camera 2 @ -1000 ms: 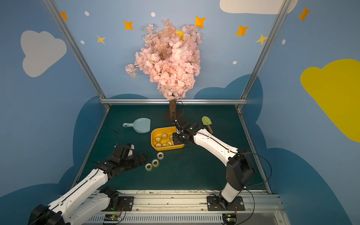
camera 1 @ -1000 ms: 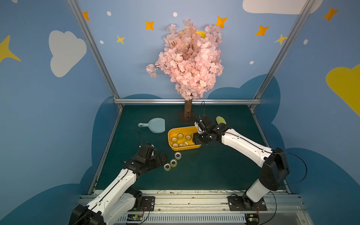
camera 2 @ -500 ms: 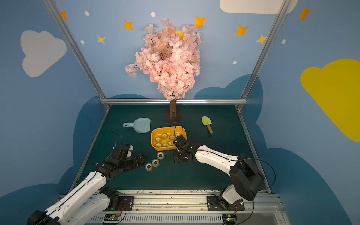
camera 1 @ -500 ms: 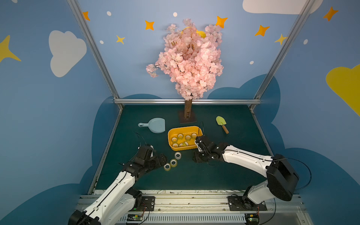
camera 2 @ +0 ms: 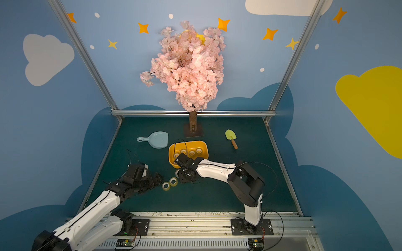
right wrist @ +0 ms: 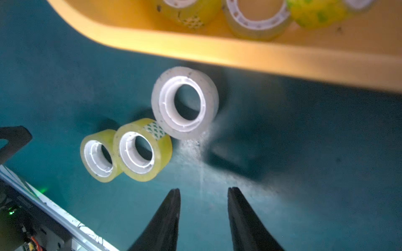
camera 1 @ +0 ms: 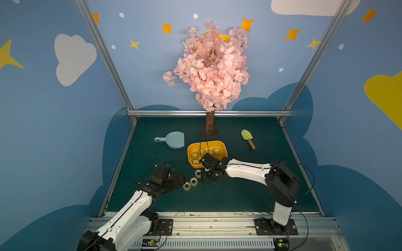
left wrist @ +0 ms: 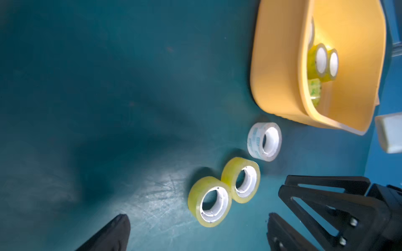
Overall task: Put the transparent tape into the storage box
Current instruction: Pick up the tape at the center of the board.
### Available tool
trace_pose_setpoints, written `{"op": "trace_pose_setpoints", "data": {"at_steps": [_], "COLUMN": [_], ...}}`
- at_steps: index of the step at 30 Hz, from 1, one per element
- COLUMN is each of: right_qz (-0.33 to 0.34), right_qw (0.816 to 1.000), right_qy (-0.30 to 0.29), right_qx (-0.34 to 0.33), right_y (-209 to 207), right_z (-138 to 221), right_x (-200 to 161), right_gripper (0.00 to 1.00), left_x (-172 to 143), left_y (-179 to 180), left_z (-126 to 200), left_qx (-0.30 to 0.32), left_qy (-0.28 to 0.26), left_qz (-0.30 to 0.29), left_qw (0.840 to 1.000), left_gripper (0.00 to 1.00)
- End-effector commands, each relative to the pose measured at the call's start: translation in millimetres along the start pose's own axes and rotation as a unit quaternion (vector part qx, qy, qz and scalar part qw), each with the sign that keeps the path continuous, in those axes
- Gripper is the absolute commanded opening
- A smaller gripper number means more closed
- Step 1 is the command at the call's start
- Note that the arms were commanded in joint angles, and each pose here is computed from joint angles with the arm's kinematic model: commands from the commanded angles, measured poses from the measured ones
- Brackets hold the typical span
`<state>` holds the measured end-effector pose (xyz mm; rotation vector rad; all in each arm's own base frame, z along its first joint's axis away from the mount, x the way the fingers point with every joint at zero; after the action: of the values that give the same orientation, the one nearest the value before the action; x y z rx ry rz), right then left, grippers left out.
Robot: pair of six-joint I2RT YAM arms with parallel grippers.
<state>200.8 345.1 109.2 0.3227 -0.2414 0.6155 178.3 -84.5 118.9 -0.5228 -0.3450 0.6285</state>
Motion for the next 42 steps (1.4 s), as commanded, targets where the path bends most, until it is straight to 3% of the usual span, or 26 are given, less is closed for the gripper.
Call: {"op": "trace_pose_setpoints", "data": {"at_steps": [1,9,21,35,42], "right_qz": [-0.002,0.010,0.000,-0.029,-0.058], "right_qw": [0.999,0.999,0.998,0.983,0.979], "right_qy": [0.027,0.028,0.051,0.095,0.095], "right_qx": [-0.017,-0.019,-0.025,-0.153,-0.170], "right_y": [3.4,18.2,27.6,-16.9,-35.2], "right_z": [-6.0,-10.4,-35.2,-6.5,9.3], "right_x": [-1.4,6.9,14.5,-48.9,-77.2], "right_gripper": [0.42,0.43,0.43,0.42,0.42], "left_x": [9.1,24.4,22.4,28.6,31.5], "left_y": [1.6,2.5,1.6,-16.4,-15.7], "left_z": [1.0,1.5,-3.7,-9.0,-13.6], "left_qx": [0.021,0.032,-0.002,-0.033,-0.032], "left_qy": [-0.027,-0.053,-0.040,-0.025,-0.035], "left_qz": [0.001,0.011,0.017,0.012,0.023], "left_qw": [0.999,0.998,0.999,0.999,0.999], "left_gripper": [1.00,1.00,1.00,1.00,1.00]}}
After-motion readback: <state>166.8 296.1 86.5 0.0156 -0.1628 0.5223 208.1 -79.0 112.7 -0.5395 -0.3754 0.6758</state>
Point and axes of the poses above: each gripper's point midway between its finger pads, its own z axis back along the fingers, its own y axis along the line the jaws close on, x = y × z, the point moved 7 cm from there along z, back along the fingers, and after that the axes turned 15 degrees about z, right-handed, at the moved point
